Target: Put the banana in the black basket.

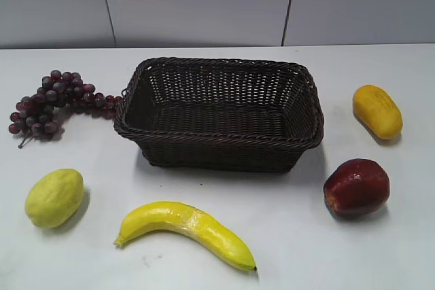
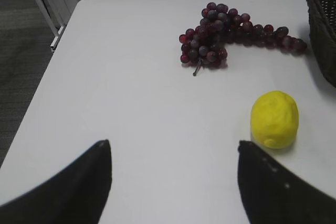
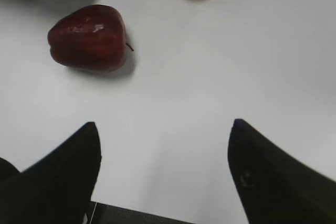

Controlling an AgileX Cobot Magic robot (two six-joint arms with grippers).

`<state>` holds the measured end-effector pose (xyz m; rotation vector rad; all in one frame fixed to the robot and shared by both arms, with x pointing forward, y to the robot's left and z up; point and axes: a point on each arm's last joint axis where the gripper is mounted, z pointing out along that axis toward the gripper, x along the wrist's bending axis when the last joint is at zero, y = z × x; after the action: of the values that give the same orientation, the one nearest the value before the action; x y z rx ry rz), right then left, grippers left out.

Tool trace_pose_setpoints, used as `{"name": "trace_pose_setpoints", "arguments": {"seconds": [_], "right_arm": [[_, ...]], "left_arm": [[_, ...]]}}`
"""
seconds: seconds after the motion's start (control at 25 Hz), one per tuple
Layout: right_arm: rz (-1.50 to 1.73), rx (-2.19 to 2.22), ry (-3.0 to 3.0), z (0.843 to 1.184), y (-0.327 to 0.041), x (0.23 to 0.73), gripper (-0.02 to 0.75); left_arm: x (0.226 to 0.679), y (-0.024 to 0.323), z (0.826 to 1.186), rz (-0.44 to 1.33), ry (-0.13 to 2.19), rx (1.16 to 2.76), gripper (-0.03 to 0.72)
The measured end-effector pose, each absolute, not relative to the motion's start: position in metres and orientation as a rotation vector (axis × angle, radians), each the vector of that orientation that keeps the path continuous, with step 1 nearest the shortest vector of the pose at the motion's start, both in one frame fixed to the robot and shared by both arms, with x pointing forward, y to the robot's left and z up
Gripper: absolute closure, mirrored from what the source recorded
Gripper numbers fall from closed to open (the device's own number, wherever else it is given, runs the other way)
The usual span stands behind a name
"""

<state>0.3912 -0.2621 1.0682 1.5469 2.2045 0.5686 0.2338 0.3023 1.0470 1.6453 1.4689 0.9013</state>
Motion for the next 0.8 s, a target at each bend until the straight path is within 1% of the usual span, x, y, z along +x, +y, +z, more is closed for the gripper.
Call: {"name": "trace_pose_setpoints", "arguments": {"seconds": [0.2,0.44,0.64,0.8], "right_arm": [[0.573,1.527,2.326,1.066,-0.237,0.415,0.163],[0.565,1.36,2.53,1.055,-0.185,0.43,0.163],[0.563,1.175,2.685,1.034,-0.129,0.43,0.164],[0.5,1.041,2.801,1.007,-0.088,0.427,0.164]], "left_arm": [[0.234,0.302,1.047,0.901,1.469,1.645,0.133],[0.234,0.302,1.047,0.901,1.469,1.645,0.133],[0.234,0.302,1.047,0.901,1.469,1.645,0.133],[0.234,0.302,1.047,0.901,1.469,1.645,0.133]]}}
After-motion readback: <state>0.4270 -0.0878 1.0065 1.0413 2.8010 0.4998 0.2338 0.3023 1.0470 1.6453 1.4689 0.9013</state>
